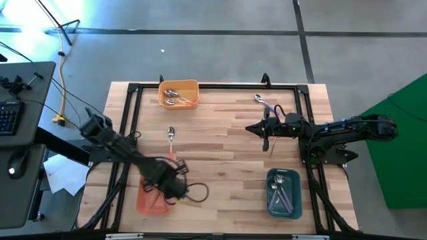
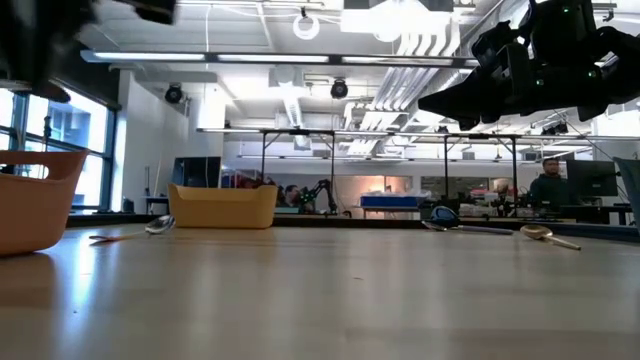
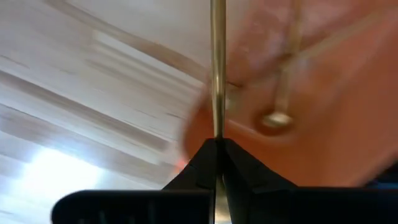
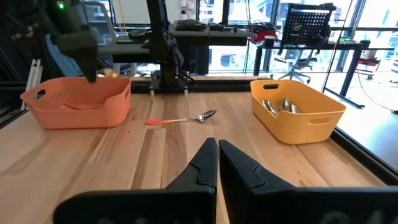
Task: Sort silverware by color (type)
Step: Put the bottom gold spoon into the orange bin
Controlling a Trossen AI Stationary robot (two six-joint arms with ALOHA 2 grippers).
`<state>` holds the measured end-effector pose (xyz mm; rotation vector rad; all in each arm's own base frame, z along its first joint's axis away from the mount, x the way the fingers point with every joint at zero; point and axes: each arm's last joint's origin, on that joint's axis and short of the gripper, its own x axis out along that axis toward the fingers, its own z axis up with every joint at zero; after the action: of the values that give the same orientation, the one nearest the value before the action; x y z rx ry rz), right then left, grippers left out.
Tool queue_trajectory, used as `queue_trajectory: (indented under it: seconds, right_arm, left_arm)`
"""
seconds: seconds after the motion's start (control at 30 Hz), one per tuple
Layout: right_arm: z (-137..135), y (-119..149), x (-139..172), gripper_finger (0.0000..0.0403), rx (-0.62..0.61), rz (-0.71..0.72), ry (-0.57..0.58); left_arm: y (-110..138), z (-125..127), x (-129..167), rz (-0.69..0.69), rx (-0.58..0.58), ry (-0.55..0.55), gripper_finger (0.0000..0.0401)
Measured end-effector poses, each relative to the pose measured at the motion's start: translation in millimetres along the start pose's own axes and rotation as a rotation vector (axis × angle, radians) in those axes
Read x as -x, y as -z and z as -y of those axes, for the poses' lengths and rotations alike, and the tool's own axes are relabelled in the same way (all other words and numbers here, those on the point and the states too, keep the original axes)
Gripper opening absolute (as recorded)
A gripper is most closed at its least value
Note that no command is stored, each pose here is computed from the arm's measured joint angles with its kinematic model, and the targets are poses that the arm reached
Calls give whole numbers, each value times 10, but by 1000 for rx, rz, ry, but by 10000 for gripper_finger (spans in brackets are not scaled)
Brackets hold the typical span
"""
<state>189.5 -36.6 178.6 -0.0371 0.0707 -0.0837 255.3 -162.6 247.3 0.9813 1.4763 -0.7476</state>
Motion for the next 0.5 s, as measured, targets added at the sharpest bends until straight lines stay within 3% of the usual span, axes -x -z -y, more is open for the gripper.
queue_trajectory:
  seconds: [0.23, 0.5]
  right_arm:
    - [0, 1, 0, 0, -7, -1, 0]
    - [0, 4, 0, 0, -24, -4, 0]
  left_arm:
    - [-61, 384, 74, -29, 10, 67, 0]
    - [-137, 531, -106, -11, 20, 43, 0]
